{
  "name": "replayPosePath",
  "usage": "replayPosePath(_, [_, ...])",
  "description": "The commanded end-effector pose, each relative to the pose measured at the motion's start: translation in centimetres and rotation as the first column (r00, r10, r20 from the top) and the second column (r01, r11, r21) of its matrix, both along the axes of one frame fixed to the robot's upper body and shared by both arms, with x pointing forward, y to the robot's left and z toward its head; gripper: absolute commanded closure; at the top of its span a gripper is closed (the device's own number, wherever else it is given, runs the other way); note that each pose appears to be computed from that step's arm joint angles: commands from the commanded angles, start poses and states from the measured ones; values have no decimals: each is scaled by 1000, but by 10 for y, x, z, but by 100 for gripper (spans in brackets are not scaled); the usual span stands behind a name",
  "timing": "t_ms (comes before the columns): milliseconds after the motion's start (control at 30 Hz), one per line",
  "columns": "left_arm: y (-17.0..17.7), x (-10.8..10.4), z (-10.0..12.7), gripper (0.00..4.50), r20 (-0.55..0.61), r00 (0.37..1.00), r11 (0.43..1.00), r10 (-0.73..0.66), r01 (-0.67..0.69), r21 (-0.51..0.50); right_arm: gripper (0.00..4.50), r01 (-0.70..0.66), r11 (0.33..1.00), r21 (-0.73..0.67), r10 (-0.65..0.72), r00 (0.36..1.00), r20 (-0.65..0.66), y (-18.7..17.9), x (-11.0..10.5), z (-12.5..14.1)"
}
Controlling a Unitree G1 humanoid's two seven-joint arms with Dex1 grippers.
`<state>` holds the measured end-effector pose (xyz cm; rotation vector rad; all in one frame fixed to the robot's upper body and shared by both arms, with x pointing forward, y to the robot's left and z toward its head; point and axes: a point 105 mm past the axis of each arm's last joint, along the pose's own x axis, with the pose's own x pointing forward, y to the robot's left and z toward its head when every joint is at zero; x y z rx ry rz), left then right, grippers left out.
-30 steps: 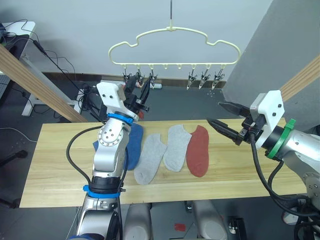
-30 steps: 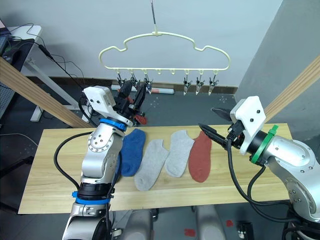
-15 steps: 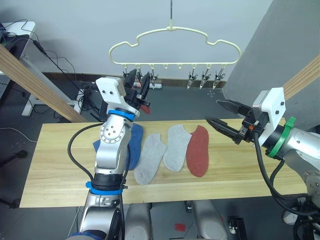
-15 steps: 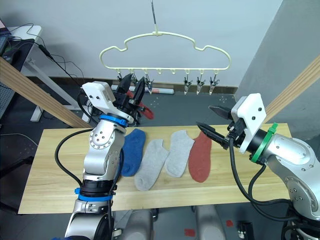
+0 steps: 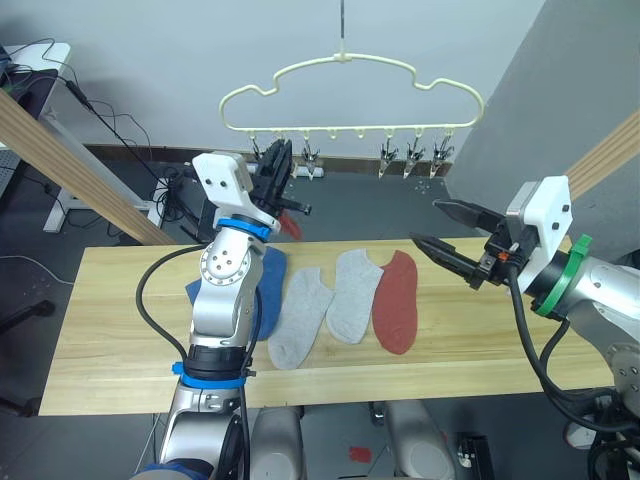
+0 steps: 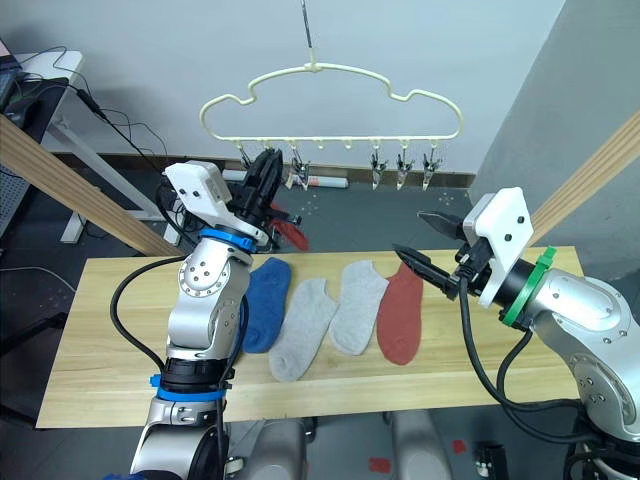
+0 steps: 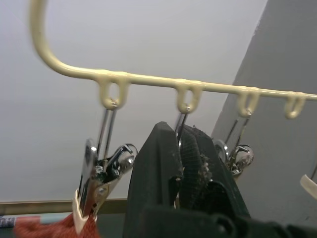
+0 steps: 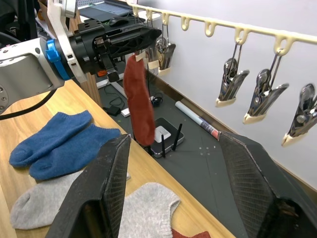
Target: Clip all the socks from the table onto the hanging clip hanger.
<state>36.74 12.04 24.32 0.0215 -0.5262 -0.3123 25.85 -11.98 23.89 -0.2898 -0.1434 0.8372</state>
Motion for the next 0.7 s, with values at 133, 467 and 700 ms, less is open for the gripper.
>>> replayPosePath(133, [1,-6,12,449,49,999,1000,-5,4,3,155,-12,1000,-22,13,1000,23,5,-7,-3])
replayPosePath(467, [-11,-14,15,450,39,993,990,-114,110,93,2,373,915,-151,-398,895,-200,20,24,-128])
replayPosePath(700, [-14,-15,14,450,24,991,987,-132,129,95,2,528,839,-130,-544,813,-208,19,57,-159])
